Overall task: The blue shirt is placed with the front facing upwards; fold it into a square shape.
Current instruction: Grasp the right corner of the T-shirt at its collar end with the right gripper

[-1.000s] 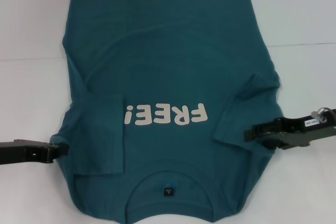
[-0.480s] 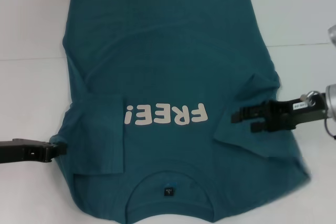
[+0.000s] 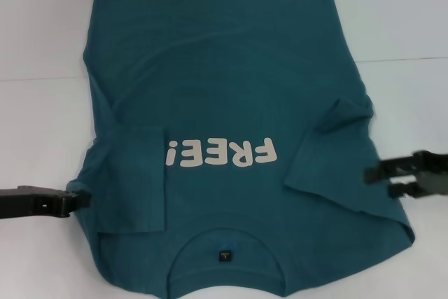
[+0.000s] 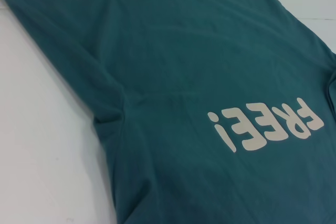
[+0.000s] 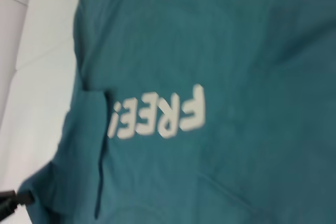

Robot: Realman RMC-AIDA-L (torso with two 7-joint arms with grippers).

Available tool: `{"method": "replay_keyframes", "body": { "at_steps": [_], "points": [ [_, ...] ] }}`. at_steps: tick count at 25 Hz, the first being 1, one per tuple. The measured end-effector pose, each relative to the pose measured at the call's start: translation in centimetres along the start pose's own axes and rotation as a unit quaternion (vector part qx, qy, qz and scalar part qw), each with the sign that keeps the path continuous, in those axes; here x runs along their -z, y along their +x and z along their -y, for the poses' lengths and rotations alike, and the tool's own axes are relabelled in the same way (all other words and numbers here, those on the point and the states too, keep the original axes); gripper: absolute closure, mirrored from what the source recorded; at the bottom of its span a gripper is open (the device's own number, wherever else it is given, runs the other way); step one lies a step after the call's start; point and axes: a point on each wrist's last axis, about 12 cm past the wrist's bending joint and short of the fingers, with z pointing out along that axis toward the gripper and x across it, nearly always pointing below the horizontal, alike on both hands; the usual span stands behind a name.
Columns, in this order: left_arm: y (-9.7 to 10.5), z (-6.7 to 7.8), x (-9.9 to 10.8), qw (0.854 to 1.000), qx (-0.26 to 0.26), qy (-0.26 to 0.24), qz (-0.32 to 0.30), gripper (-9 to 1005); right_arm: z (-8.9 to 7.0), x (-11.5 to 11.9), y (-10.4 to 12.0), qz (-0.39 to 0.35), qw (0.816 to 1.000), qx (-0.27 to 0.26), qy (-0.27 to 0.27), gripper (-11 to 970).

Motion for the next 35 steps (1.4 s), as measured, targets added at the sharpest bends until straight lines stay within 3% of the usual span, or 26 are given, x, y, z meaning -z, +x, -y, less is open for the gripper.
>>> {"method": "replay_keyframes", "body": {
  "at_steps": [6,18,35],
  "points": [
    [0.0,0.1,-0.1,1.000,0.001,0.002,0.000,990,1.8,1.4,1.7,-0.021,0.999,-0.012,0.030,119],
    [-0.1,0.1,-0.1,1.000,-0.002,0.003,-0.001,989,3.0,1.1,2.5,-0.042,0.996,-0.018,0.079,118],
    [-0.4,0.3,-0.4,1.000,-0.003,0.009,-0.002,989,2.6,-0.2,1.4,-0.026,0.995,-0.001,0.097,118]
  ]
}}
